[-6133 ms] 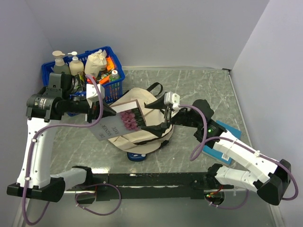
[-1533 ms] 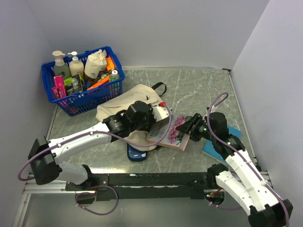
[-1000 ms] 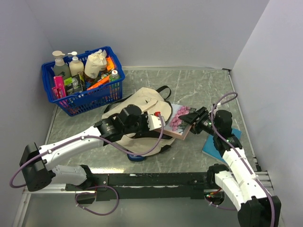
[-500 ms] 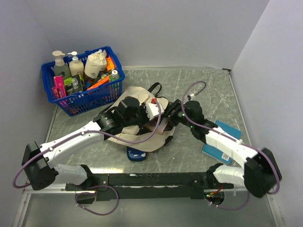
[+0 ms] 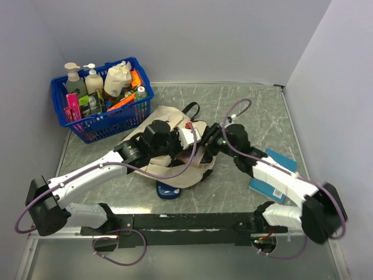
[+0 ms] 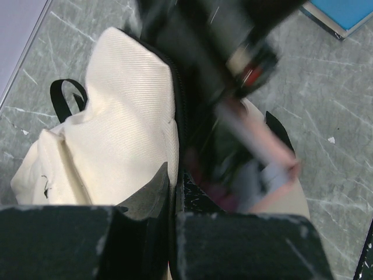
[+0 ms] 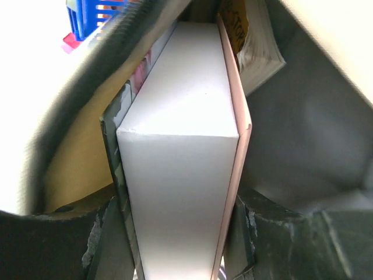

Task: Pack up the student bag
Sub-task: Place the book in the student bag.

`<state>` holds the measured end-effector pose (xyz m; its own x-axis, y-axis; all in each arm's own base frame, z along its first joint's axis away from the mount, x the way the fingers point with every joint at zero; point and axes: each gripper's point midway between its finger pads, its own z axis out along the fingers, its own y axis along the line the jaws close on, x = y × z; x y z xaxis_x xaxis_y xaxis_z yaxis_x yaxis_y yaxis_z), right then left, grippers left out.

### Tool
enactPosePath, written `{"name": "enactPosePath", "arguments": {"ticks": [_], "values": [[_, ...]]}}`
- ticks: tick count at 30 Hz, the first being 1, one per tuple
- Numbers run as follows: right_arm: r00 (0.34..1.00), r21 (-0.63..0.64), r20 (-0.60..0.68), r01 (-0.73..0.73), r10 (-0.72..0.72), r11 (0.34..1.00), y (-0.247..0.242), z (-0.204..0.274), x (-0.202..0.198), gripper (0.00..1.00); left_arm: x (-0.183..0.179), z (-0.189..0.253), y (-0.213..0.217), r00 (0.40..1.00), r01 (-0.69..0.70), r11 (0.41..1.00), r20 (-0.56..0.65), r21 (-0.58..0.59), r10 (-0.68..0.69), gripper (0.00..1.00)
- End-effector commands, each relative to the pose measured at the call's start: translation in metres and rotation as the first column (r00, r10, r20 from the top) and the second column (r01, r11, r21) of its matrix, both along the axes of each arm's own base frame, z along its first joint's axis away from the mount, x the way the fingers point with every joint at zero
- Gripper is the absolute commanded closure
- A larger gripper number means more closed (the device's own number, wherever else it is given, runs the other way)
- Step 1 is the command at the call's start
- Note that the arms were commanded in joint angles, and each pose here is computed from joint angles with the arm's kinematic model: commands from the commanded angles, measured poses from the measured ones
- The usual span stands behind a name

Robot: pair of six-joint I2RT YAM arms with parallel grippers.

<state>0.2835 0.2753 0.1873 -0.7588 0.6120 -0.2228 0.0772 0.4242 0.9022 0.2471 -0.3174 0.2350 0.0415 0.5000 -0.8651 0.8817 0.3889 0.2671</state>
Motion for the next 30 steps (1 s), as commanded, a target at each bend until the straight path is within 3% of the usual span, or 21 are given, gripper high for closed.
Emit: {"name": "enactPosePath", "arguments": {"ticks": [1,3,6,8,11,14,15,18,24,30], "values": [[0.988,-0.029,0.153,0.031,-0.027,0.999,-0.033,0.054,-0.018,1.0,-0.004,0.027,-0.002,0.998,0.036,0.994,0.061,-0.1,-0.03,0.99],[0.99,-0.085,0.137,0.056,-0.044,0.995,-0.047,0.048,-0.025,1.0,-0.005,0.021,0.005,0.999,0.029,0.995,0.039,-0.096,-0.025,0.99],[0.988,-0.047,0.134,0.09,-0.083,0.995,-0.061,0.038,-0.031,1.0,-0.007,0.019,0.01,0.999,0.031,0.995,0.02,-0.095,-0.029,0.99],[0.972,0.077,0.214,0.084,-0.099,0.993,-0.058,0.057,-0.029,1.0,-0.008,0.019,0.012,0.999,0.039,0.995,0.012,-0.093,-0.038,0.99],[0.979,0.187,0.18,0.057,-0.091,0.981,-0.047,0.043,-0.023,1.0,-0.023,0.022,0.008,0.987,0.154,0.986,-0.031,-0.07,-0.157,0.99],[0.975,0.339,0.203,0.02,-0.094,0.941,-0.031,0.06,-0.012,1.0,-0.036,0.04,-0.001,0.969,0.236,0.967,-0.059,-0.095,-0.242,0.99],[0.955,0.41,0.281,-0.033,-0.092,0.911,-0.027,0.085,-0.013,1.0,-0.039,0.043,-0.004,0.96,0.266,0.958,-0.06,-0.105,-0.273,0.99],[0.95,0.492,0.3,-0.073,-0.09,0.868,-0.018,0.103,-0.006,1.0,-0.036,0.05,-0.008,0.96,0.269,0.956,-0.05,-0.114,-0.276,0.99],[0.943,0.465,0.309,-0.037,-0.124,0.884,-0.012,0.113,0.004,1.0,-0.034,0.05,-0.011,0.955,0.292,0.952,-0.028,-0.092,-0.296,0.99],[0.963,0.387,0.248,0.002,-0.107,0.922,0.022,0.088,0.025,1.0,-0.035,0.062,-0.017,0.946,0.32,0.942,-0.014,-0.106,-0.323,0.99]]}}
